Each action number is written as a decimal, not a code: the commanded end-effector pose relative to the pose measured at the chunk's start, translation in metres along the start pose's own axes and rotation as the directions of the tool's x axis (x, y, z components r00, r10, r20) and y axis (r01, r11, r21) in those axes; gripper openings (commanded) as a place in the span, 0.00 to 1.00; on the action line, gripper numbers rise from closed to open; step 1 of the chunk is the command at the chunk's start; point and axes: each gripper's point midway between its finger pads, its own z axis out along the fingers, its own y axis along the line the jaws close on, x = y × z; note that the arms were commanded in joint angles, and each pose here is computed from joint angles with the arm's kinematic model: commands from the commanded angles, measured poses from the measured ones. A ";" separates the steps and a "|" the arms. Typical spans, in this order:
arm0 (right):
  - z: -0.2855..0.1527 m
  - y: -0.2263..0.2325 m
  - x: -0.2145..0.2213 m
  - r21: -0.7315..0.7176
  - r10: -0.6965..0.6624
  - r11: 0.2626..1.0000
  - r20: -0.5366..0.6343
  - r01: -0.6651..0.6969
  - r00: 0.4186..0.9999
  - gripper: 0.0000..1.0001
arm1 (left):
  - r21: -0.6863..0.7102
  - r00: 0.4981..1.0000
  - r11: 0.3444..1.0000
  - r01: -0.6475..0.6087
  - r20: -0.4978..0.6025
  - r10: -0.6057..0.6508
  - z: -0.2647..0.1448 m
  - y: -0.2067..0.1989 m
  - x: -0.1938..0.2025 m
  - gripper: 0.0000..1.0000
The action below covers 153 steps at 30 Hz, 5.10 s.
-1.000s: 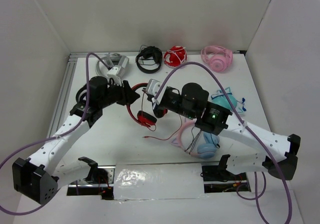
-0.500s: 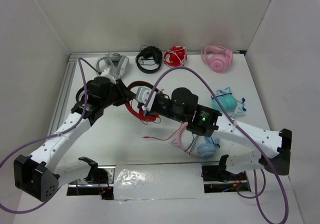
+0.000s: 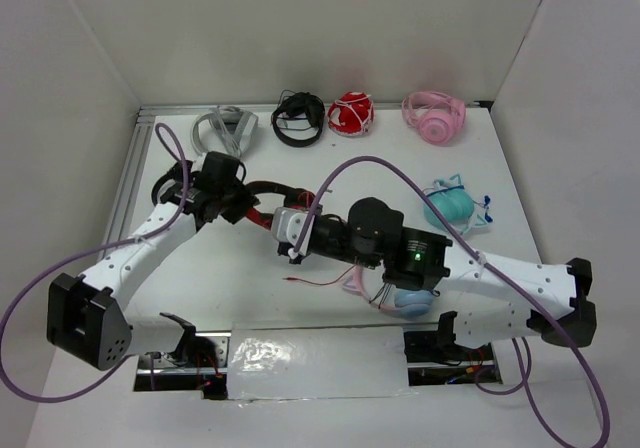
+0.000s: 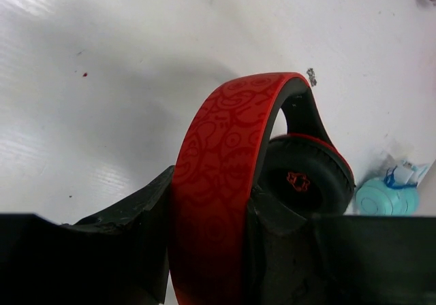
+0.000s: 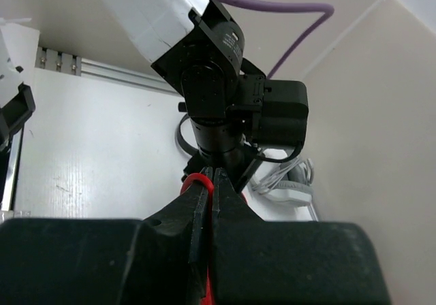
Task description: Wrap the headphones
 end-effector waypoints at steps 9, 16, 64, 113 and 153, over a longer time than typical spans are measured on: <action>-0.025 -0.034 0.081 0.397 0.268 0.896 -0.128 -0.198 0.955 0.00 | 0.247 0.958 0.966 0.075 0.250 -0.139 -0.075 -0.023 -0.052 0.00; -0.041 0.022 0.154 0.378 0.500 0.834 -0.209 -0.403 0.840 0.00 | 0.444 0.890 0.895 -0.048 0.426 -0.163 -0.118 -0.051 -0.086 0.00; -0.080 -0.171 0.082 0.544 0.229 0.805 0.082 -0.236 0.970 0.11 | 0.726 0.577 -0.143 -0.673 0.636 0.513 -0.211 -0.079 0.072 0.00; -0.094 -0.153 0.186 0.522 0.477 0.707 0.146 -0.477 0.867 0.02 | 0.817 0.675 -0.187 -0.545 0.560 0.480 -0.255 -0.083 0.079 0.00; 0.099 0.002 0.199 -0.191 0.760 0.647 0.097 -0.738 0.642 0.30 | 0.864 0.868 -0.134 -0.485 0.495 0.052 -0.384 -0.154 -0.011 0.00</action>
